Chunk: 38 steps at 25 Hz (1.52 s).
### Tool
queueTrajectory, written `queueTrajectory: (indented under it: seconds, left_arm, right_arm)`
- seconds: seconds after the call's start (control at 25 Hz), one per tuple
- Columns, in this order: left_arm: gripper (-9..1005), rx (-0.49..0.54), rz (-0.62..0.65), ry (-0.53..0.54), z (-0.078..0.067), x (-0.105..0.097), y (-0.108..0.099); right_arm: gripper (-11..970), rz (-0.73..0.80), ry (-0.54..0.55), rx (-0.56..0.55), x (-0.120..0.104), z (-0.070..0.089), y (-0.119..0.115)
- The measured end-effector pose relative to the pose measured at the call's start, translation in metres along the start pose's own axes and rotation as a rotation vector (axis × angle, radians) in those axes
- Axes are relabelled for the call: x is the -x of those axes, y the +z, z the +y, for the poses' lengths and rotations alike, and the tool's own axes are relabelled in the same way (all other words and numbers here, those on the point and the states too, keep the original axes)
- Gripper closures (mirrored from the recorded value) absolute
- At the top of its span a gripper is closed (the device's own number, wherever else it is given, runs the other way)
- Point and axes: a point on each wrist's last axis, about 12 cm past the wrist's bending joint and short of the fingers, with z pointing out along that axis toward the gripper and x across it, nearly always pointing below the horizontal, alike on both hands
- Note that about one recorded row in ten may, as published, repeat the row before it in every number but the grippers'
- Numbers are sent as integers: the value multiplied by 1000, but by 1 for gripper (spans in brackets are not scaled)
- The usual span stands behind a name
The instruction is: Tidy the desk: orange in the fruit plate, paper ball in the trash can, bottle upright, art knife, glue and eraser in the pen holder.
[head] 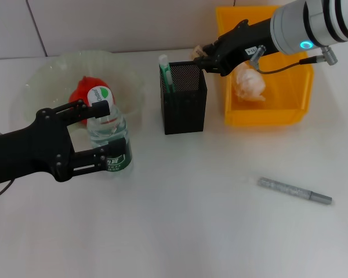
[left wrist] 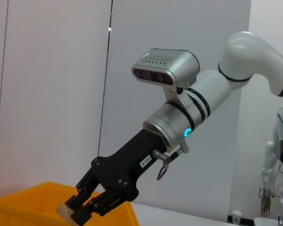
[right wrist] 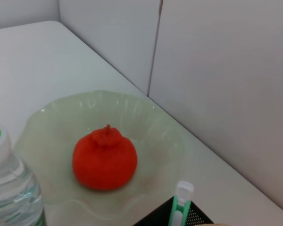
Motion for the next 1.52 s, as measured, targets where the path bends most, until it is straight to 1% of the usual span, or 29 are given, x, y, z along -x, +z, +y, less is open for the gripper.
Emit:
queueTrajectory:
  seconds: [0.4,0.76,0.92,1.52]
  left_arm:
    - [190,-2,0,-3,0,1,0]
    - [190,-1,1,-4,0,0,-1]
    - [190,-1,1,-4,0,0,-1]
    - [190,-4,0,4,-1,1,-1]
  right_arm:
    - [721,-46,16,6,-7,-2,12]
    - [722,-43,28,7,-12,-3,23]
    - [722,-43,26,29,-14,-1,28]
    - [722,-50,21,18,-10,-1,34]
